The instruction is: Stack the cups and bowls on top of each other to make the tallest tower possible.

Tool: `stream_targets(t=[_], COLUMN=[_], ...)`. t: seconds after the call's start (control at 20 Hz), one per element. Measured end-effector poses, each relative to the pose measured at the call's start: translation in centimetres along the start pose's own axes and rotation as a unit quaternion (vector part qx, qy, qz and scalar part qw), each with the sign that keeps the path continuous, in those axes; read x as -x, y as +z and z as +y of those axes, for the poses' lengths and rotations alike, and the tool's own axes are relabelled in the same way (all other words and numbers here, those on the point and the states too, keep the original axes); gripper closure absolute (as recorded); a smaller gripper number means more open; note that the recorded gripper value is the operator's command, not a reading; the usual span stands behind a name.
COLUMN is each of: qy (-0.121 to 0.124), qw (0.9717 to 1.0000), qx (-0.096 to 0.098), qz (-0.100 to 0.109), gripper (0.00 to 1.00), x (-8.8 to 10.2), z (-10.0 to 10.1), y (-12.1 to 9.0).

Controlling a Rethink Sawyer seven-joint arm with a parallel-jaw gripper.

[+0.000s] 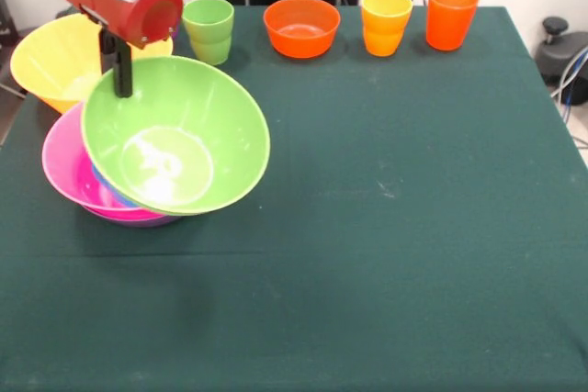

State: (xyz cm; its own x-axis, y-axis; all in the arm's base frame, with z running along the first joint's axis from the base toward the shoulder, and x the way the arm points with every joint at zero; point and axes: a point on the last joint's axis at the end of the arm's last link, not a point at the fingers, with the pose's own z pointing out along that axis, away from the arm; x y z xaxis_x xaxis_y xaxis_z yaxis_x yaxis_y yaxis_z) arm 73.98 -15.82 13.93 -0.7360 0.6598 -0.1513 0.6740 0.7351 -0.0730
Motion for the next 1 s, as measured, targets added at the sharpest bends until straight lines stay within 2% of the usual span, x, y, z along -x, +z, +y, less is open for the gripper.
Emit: stream_targets(t=[0.1,0.4,1.0], qy=[-0.005,-0.005,0.01], qw=[1.0,1.0,0.9998], qx=[0.001,0.002,0.007], qz=[-0.001,-0.003,-0.018], gripper=[1.0,1.0,1.0], x=[-0.3,-0.3,1.5], z=[0.6,0.7,-0.9], y=[-0.2,-0.5,-2.7])
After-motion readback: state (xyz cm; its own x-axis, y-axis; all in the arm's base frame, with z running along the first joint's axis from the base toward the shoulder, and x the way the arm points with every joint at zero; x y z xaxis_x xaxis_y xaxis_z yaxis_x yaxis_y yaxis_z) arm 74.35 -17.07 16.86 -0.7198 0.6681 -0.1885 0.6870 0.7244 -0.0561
